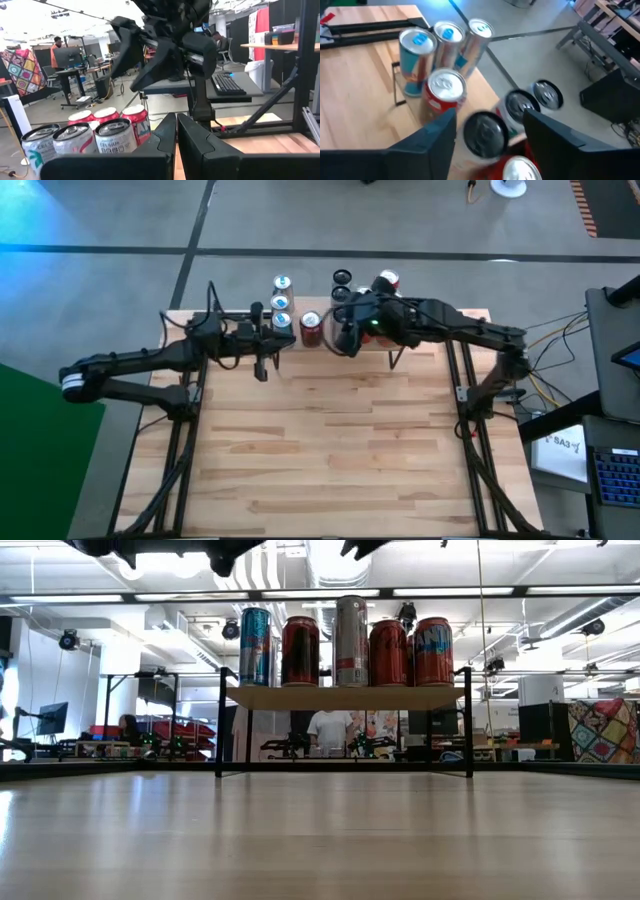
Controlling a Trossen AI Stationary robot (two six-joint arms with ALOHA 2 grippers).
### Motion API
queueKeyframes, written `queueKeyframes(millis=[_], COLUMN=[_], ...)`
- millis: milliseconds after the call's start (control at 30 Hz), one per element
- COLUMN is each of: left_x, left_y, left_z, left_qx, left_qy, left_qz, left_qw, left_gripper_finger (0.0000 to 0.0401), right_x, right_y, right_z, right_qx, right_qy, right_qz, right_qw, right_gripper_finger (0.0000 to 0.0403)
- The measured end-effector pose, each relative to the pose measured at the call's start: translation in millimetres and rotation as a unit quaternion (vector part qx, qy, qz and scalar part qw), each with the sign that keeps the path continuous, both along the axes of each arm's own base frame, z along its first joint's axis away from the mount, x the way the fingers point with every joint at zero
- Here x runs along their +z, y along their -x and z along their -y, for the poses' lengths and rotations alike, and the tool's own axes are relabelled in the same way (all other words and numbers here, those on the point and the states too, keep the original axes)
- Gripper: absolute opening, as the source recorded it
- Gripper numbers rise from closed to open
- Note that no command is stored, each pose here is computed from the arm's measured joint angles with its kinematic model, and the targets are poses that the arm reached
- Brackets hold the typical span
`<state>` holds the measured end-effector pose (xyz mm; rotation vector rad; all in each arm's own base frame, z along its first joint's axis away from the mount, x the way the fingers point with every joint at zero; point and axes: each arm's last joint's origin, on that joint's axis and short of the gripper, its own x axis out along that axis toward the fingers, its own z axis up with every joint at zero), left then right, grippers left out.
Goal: Place canned beverage on shelf
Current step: Put the white pink soda can on the shelf
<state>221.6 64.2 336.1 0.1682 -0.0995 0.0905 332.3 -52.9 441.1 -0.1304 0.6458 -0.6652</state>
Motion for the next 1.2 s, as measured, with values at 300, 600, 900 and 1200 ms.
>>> queueKeyframes(millis=[300,600,900,1200], left_x=[-11.0,-15.6,-27.6,-28.6], left_y=[-29.0,-73.7,-90.2,-93.3], left_z=[-9.0,-24.4,-32.1,-24.2], left_qx=[0.002,0.023,0.078,0.065], left_qy=[0.006,0.02,-0.027,-0.034], left_qz=[0.018,-0.025,-0.088,-0.09], left_qw=[1.0,0.999,0.993,0.993], left_gripper_finger=[0.0,0.0,0.0,0.0], right_x=[-29.5,-70.7,-103.3,-118.1], right_y=[55.2,85.5,96.9,87.3], right_z=[-6.6,0.4,20.7,40.9], right_qx=[0.031,0.055,0.121,0.129], right_qy=[0.012,0.046,0.088,0.099], right_qz=[0.057,0.076,0.141,0.186], right_qw=[0.998,0.994,0.979,0.969], right_gripper_finger=[0.0124,0.0021,0.0009,0.0009])
